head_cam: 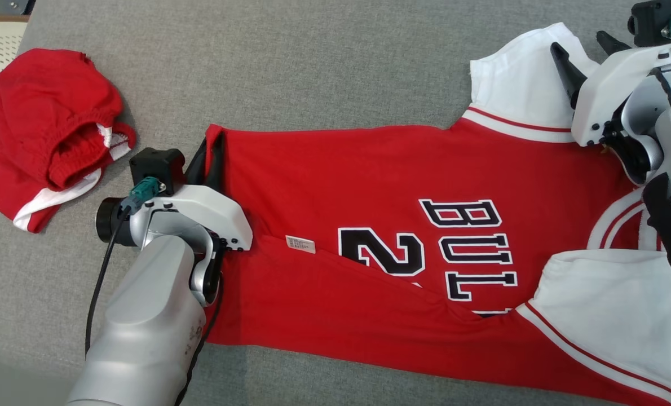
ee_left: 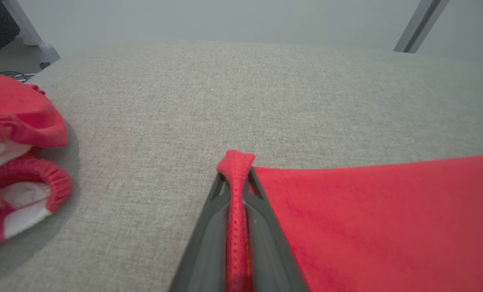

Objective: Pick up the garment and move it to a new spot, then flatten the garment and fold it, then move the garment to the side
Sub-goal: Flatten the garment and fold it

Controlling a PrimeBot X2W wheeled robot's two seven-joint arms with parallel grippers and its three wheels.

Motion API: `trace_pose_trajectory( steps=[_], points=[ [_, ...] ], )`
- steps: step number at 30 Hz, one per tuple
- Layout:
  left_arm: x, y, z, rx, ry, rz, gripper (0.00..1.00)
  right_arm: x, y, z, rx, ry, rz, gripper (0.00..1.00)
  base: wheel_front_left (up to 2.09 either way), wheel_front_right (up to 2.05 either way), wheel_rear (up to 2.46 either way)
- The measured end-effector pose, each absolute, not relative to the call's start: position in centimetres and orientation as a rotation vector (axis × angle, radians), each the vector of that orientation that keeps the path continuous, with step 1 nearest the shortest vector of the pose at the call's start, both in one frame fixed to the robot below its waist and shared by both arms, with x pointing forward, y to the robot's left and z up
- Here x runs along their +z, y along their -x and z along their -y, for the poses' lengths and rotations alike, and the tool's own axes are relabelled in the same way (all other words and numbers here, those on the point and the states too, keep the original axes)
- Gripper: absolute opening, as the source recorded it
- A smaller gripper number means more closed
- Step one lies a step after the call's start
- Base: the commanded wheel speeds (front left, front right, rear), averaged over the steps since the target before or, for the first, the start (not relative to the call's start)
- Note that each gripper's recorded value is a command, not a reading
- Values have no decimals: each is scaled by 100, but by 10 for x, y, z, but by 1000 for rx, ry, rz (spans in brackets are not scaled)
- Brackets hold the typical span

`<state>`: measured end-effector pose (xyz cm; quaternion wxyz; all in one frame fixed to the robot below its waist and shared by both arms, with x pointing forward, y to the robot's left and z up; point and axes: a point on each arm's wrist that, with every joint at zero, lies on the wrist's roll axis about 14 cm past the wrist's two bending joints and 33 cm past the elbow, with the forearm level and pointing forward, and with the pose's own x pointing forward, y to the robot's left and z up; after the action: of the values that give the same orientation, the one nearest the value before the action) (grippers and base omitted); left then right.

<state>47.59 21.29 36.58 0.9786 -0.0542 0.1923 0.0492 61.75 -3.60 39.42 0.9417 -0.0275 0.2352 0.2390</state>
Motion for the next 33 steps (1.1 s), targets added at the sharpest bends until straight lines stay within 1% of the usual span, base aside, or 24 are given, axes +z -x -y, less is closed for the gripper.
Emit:
trace_pose_trajectory(
  steps=[3, 6, 7, 8, 9, 10, 13, 19, 23, 28, 33],
  points=[
    [363, -474, -212, 104, 112, -393, 0, 378, -620, 37, 478, 72, -542, 100, 0, 0, 0],
    [361, -472, -211, 110, 114, -402, 0, 371, -623, 33, 480, 80, -567, 100, 0, 0, 0],
    [360, -472, -211, 110, 115, -403, 0, 371, -624, 31, 484, 83, -574, 87, 0, 0, 0],
    [360, -471, -211, 112, 117, -404, 0, 370, -624, 29, 487, 83, -576, 48, 0, 0, 0],
    [360, -471, -211, 114, 116, -404, 0, 370, -624, 28, 491, 88, -579, 27, 0, 0, 0],
    [360, -471, -210, 114, 117, -405, 0, 370, -623, 27, 495, 92, -580, 0, 0, 0, 0],
    [363, -473, -211, 120, 117, -397, 0, 376, -629, 31, 485, 86, -544, 0, 0, 0, 0],
    [386, -492, -213, 124, 101, -316, 0, 417, -657, 64, 399, 58, -335, 0, 0, 0, 0],
    [405, -505, -210, 104, 88, -254, 0, 443, -664, 80, 348, 22, -238, 0, 0, 0, 0],
    [417, -511, -206, 76, 75, -216, 0, 465, -655, 82, 340, -10, -173, 0, 0, 0, 0],
    [414, -498, -202, 62, 77, -223, 0, 462, -621, 83, 349, -77, -168, 0, 0, 0, 0]
  ],
)
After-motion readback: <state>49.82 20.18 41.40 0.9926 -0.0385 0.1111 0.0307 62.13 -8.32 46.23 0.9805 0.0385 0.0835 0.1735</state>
